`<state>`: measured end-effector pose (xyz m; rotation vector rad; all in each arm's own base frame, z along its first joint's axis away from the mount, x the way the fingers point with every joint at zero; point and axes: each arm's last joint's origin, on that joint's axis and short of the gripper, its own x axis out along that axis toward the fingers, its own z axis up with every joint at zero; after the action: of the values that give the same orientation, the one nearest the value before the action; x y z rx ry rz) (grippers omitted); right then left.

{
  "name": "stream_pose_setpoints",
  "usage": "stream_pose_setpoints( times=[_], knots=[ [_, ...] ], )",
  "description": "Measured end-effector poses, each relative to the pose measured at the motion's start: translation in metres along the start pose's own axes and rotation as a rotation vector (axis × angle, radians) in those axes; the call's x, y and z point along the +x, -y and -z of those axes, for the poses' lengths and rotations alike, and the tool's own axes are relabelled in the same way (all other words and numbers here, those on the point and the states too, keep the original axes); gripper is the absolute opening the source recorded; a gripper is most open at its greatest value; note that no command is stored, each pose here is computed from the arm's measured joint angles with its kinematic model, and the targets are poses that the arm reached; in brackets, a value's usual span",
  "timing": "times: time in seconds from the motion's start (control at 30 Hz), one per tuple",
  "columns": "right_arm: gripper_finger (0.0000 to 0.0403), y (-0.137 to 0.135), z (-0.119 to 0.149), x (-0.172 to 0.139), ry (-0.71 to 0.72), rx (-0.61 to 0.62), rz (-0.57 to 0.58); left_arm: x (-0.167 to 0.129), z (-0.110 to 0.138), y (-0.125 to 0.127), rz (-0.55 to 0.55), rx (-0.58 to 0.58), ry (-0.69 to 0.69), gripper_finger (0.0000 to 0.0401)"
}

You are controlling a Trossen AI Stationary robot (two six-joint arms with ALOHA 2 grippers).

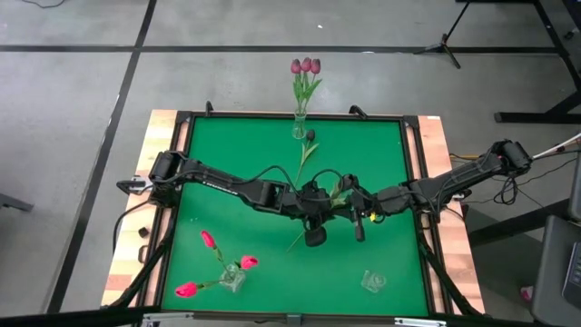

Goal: Sort flowers into vase by color
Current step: Put the middle black tulip into the bottom right transparent vase

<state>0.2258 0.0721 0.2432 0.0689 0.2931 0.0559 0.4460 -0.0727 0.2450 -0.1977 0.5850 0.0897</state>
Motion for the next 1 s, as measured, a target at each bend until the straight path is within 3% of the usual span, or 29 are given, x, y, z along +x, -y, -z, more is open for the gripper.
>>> stream_pose_setpoints(
  times=[0.3, 0.6, 0.83, 1.0],
  knots=[
    [0.0002, 0.004, -0.003, -0.01, 0.01, 0.045, 0.089, -0.012, 0.001, 0.004, -0.054, 0.017, -0.035, 0.0097],
    [0.0001, 0.019, -0.011, -0.055, 0.001, 0.081, 0.197, -0.036, -0.002, 0.021, -0.085, 0.054, -0.023, 0.0136],
    [0.0, 0.021, -0.014, -0.099, 0.049, 0.192, 0.132, -0.049, 0.007, 0.048, -0.1, 0.185, -0.014, 0.0136],
    [0.0, 0.015, -0.011, -0.131, 0.072, 0.274, 0.001, -0.089, -0.007, 0.069, -0.088, 0.226, 0.101, 0.0135]
  ],
)
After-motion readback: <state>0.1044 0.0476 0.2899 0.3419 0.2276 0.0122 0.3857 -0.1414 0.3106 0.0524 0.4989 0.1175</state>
